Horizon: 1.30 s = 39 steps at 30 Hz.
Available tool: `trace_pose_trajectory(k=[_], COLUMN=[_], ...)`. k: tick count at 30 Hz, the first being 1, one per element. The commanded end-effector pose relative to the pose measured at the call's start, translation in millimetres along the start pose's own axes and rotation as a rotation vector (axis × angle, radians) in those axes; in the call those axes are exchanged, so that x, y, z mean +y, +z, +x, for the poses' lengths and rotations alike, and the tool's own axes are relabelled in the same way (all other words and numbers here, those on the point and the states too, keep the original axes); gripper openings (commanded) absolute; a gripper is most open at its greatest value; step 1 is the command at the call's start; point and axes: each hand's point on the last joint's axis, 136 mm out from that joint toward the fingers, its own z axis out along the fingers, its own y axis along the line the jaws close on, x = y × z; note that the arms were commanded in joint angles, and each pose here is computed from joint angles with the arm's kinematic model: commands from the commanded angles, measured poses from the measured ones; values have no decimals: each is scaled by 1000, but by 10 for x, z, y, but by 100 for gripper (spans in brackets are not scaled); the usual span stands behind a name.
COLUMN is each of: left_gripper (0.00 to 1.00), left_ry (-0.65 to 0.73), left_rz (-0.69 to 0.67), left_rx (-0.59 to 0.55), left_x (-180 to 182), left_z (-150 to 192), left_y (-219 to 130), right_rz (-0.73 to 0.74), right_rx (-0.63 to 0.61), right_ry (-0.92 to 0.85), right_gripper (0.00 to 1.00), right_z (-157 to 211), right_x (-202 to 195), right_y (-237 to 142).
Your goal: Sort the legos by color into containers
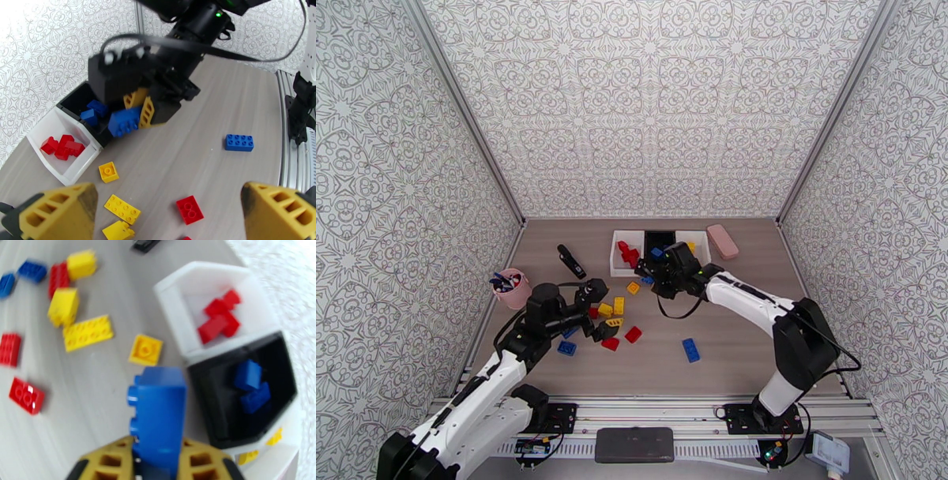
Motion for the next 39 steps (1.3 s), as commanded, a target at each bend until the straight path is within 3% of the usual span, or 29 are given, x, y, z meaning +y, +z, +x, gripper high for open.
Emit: trace_pose_trajectory(k=[1,7,14,23,29,31,34,37,39], left_gripper=[100,100,100,100,100,100,100,100,100], left_ry=[-17,-36,-29,-24,-19,-20,-20,-18,-24], left_rz=[-38,-67,-76,-71,-55,-54,-57,-64,-78], left_rx=[-44,-50,-36,-15,-16,-17,-17,-20,-17], left_x=[111,180,191,200,187,189,192,204,215], left_z=[-207,-199,-166,-109,-105,-110,-109,-122,-117], left_y=[6,30,21,28,17,13,11,-2,-13], right_rz=[116,260,375,369,360,355,340,348,356], right_rx=[-206,-363,-280,-187,-162,-164,-173,-204,-225], right_ry=[181,454,554,569,614,622,616,596,586], right_gripper=[13,12,11,12,13,19,37,67,77], right_z=[-316,-354,-142,-33,22,30,-19,-108,-154], right_x=[-313,-855,-1310,-1622,-1706,-1706,-1682,-1672,-1652], right_y=[-193,-369,-17,608,788,788,707,512,370])
